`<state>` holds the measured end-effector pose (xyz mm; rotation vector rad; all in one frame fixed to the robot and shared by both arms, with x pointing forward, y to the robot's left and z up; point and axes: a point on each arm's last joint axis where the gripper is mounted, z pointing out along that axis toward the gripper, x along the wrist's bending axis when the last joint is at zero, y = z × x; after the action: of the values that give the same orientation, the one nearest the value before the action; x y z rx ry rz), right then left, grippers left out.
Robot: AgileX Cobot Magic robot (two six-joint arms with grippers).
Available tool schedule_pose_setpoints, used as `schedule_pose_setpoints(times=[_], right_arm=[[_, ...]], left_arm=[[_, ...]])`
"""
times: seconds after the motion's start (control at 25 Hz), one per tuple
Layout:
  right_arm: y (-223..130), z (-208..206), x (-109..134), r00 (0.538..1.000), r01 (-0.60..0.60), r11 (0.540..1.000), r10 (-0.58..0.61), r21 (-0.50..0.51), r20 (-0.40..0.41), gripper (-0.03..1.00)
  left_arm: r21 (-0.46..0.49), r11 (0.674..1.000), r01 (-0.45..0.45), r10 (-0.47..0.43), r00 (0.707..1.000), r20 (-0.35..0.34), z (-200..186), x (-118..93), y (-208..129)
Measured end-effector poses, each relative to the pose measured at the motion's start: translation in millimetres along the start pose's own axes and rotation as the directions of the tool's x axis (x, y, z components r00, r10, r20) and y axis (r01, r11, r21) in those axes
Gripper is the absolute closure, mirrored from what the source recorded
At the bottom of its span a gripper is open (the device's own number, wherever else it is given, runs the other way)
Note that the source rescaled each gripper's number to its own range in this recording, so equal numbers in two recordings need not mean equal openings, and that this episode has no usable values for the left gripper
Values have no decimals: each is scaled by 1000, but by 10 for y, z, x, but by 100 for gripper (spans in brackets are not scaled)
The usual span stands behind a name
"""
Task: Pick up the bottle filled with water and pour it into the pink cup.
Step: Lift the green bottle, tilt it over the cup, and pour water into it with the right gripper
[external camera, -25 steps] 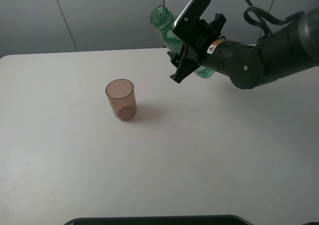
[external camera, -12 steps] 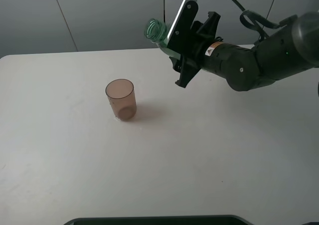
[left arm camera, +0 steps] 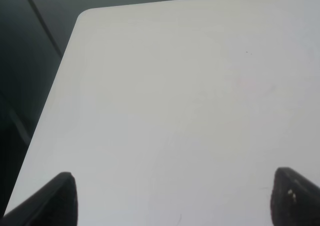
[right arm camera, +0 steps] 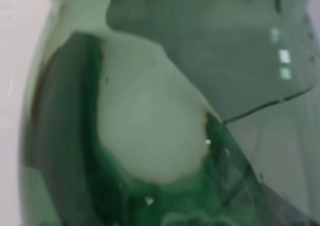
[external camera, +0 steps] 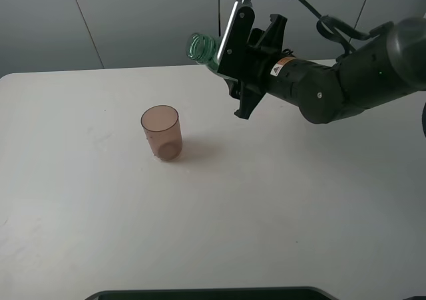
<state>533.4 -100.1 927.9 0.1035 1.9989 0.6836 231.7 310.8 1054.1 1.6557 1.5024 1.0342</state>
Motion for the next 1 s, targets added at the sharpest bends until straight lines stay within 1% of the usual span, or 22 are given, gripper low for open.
schedule_pose_setpoints(times=[0.36,0.52,0.6,0.8,0.92,1.0], right_arm=[[85,2,38,999,35,999,-35,-17,-6,94],[141,68,16,999,36,999,-36,-29,7,94],[139,134,38,999,37,999,-37,-28,6,94],[62,256,191,998,49,999,-49,-5,-29,94],[34,276,234,998,51,999,-51,3,-40,94],[36,277,229,997,66,998,-66,1,-34,94]], left_arm=[[0,1000,0,0,1000,0,0,0,0],[0,1000,0,0,1000,0,0,0,0],[0,1000,0,0,1000,0,0,0,0],[0,1000,0,0,1000,0,0,0,0],[0,1000,-1,1,1000,-2,0,2,0],[0,1000,-2,2,1000,-4,0,3,0]])
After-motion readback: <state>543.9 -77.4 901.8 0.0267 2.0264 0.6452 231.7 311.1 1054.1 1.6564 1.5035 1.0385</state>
